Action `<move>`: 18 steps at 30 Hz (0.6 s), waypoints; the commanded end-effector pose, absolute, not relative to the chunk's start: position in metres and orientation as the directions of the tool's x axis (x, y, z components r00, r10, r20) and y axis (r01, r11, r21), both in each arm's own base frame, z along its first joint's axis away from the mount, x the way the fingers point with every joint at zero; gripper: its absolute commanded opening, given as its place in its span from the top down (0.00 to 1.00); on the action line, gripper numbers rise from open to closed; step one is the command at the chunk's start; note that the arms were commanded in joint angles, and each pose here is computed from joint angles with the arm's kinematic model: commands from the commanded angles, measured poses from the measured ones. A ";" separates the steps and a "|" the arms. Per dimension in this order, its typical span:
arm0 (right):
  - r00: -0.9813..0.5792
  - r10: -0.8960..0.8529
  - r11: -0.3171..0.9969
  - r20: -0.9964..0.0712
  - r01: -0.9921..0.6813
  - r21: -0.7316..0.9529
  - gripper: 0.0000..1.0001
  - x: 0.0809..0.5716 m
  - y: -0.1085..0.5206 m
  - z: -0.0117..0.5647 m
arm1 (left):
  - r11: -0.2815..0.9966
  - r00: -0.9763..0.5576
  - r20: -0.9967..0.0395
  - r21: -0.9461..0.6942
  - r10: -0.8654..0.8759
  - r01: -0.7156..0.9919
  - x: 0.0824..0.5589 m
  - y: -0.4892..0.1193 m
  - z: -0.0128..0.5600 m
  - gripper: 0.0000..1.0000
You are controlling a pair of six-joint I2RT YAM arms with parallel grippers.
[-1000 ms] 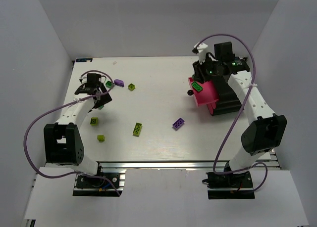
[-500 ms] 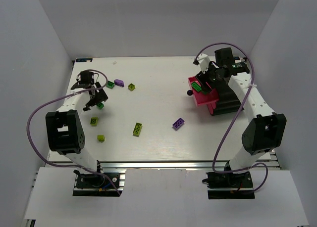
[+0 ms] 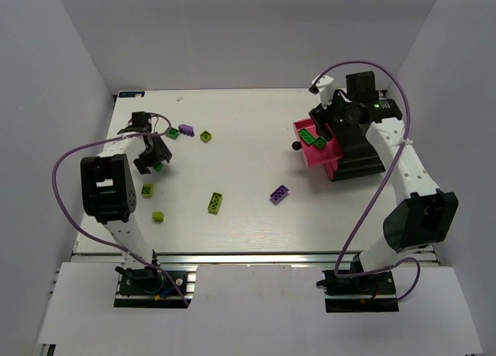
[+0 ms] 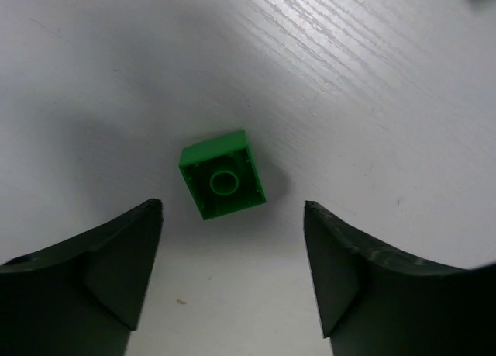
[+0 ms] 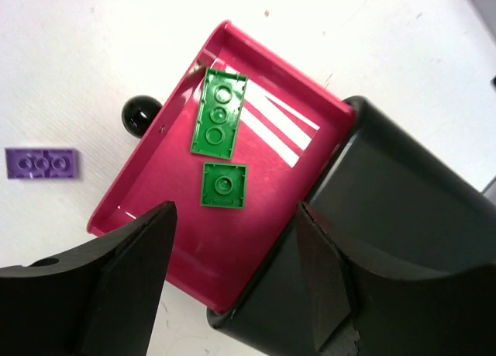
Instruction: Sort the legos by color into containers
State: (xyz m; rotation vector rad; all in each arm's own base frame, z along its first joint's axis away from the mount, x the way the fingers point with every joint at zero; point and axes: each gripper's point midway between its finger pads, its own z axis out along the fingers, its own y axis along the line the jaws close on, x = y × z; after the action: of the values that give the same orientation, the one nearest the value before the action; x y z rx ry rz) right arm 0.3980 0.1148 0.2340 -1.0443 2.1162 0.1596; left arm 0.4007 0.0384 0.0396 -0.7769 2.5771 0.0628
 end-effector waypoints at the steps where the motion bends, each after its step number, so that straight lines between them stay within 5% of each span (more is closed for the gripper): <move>1: -0.312 -0.556 0.682 -0.771 -0.701 -0.208 0.32 0.398 0.120 0.268 | 0.824 -0.719 -0.430 -0.118 -0.546 -0.555 0.413 0.038 0.043 0.20; 10: -0.308 -0.529 0.684 -0.791 -0.706 -0.183 0.32 0.389 0.121 0.267 | 0.814 -0.705 -0.443 -0.115 -0.555 -0.569 0.427 0.041 0.041 0.53; 12: -0.317 -0.525 0.685 -0.790 -0.708 -0.172 0.33 0.386 0.120 0.263 | 0.817 -0.708 -0.439 -0.115 -0.552 -0.566 0.426 0.041 0.041 0.68; 14: -0.319 -0.516 0.685 -0.795 -0.711 -0.160 0.34 0.384 0.122 0.263 | 0.829 -0.710 -0.446 -0.159 -0.544 -0.536 0.428 0.034 0.049 0.82; 18: -0.302 -0.461 0.722 -0.834 -0.675 -0.155 0.44 0.386 0.122 0.272 | 0.875 -0.724 -0.498 -0.348 -0.477 -0.337 0.441 -0.013 0.093 0.96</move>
State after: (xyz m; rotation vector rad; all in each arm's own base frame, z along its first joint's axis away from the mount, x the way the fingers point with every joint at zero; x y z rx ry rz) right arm 0.3838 0.1185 0.2384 -0.9470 2.0680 0.2690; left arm 0.4201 0.0231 0.0295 -0.7764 2.5872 -0.0625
